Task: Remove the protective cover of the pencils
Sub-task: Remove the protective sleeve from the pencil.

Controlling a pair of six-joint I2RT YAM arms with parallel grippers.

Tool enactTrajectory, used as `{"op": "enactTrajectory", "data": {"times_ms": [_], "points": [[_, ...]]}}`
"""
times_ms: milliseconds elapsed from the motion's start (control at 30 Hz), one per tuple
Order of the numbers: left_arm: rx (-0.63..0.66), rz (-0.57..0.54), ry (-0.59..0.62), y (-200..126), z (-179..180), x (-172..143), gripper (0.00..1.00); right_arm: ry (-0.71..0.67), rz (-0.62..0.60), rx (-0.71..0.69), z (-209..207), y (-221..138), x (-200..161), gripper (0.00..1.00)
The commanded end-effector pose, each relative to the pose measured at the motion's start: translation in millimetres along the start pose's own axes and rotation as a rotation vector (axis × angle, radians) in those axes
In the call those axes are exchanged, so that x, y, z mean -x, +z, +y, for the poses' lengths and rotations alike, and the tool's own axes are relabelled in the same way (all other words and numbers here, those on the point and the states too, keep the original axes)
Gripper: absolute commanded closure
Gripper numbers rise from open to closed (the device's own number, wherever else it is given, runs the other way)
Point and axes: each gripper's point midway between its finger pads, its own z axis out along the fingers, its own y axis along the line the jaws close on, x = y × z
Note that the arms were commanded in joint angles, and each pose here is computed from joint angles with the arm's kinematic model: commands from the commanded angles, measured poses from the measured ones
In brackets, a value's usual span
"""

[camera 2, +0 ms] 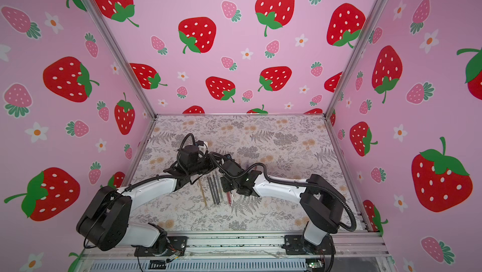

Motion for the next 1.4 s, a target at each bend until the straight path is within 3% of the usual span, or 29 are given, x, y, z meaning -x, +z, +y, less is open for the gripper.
{"op": "enactTrajectory", "data": {"times_ms": [0, 500, 867, 1133, 1367], "points": [[-0.038, -0.030, 0.025, -4.1, -22.1, 13.5, 1.00, -0.012, -0.025, 0.023, 6.7, -3.4, 5.8, 1.00], [0.001, -0.068, 0.037, -3.5, -24.1, 30.9, 1.00, -0.018, -0.026, 0.030, 2.5, -7.2, -7.5, 1.00], [0.063, -0.104, 0.011, 2.6, -5.3, 58.4, 1.00, -0.004, -0.007, 0.015, -4.1, -1.6, -20.7, 1.00], [0.115, -0.100, -0.024, 18.0, 17.1, 77.5, 1.00, 0.012, 0.012, -0.003, -7.3, 6.3, -26.9, 1.00], [0.143, -0.048, -0.023, 42.7, 27.7, 78.0, 1.00, 0.062, 0.056, -0.098, -22.8, 18.4, -34.7, 1.00]]}}
